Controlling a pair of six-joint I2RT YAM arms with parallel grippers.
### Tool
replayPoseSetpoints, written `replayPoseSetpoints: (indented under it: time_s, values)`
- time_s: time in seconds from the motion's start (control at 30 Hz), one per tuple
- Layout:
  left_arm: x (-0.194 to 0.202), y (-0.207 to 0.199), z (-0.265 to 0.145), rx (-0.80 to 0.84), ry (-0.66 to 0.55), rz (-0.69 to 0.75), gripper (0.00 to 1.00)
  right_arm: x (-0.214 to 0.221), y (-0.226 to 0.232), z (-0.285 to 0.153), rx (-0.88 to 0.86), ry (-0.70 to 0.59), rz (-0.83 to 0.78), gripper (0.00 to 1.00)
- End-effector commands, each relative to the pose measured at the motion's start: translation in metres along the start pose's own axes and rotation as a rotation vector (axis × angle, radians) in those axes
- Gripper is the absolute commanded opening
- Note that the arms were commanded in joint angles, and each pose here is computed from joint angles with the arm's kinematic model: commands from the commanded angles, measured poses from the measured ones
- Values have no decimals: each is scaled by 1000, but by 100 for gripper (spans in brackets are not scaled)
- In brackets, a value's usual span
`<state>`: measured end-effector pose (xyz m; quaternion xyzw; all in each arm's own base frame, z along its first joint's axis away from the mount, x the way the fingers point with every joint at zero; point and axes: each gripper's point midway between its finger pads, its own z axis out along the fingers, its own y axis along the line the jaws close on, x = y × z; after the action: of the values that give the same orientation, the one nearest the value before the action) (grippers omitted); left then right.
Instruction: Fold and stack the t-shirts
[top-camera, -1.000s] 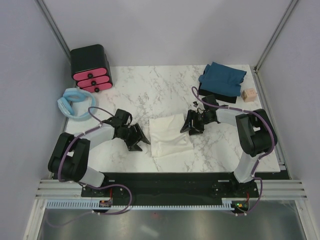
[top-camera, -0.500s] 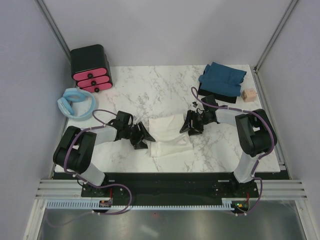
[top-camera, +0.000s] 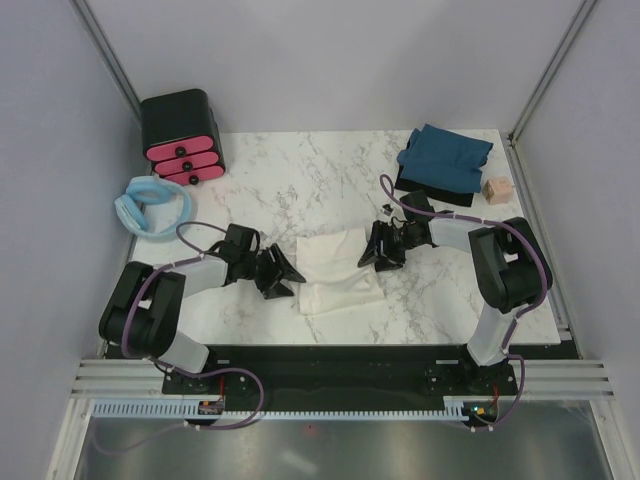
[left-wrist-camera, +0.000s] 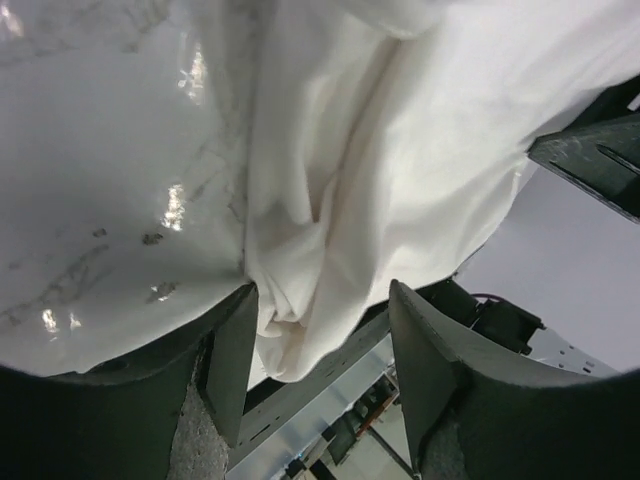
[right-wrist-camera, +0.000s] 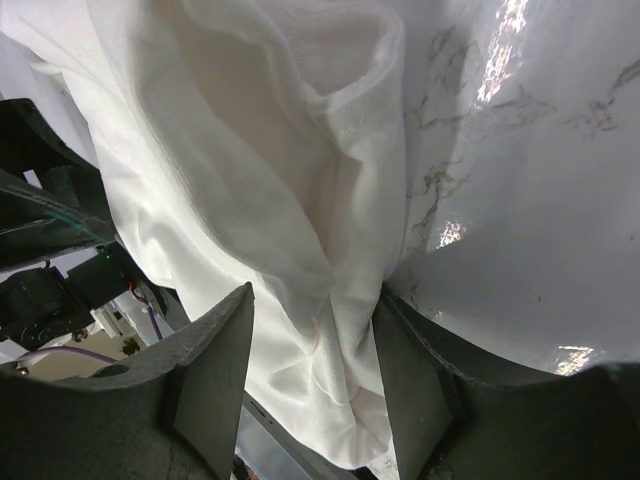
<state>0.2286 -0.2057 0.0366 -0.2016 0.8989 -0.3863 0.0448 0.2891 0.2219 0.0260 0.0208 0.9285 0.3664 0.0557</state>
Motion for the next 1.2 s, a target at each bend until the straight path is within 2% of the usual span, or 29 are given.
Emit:
replayPoseSetpoints:
  time_s: [0.0, 0.5, 0.8, 1.17]
  values:
    - [-1, 4, 9, -1, 33, -3, 61, 16, -37, 13, 146, 42, 14, 59]
    - [-9, 8, -10, -142, -1, 61, 62, 10, -31, 11, 142, 20, 9, 59]
    - [-12, 19, 19, -114, 54, 12, 61, 13, -31, 10, 141, 25, 16, 59]
    - [-7, 26, 32, -121, 80, -4, 60, 13, -33, 13, 144, 33, 22, 59]
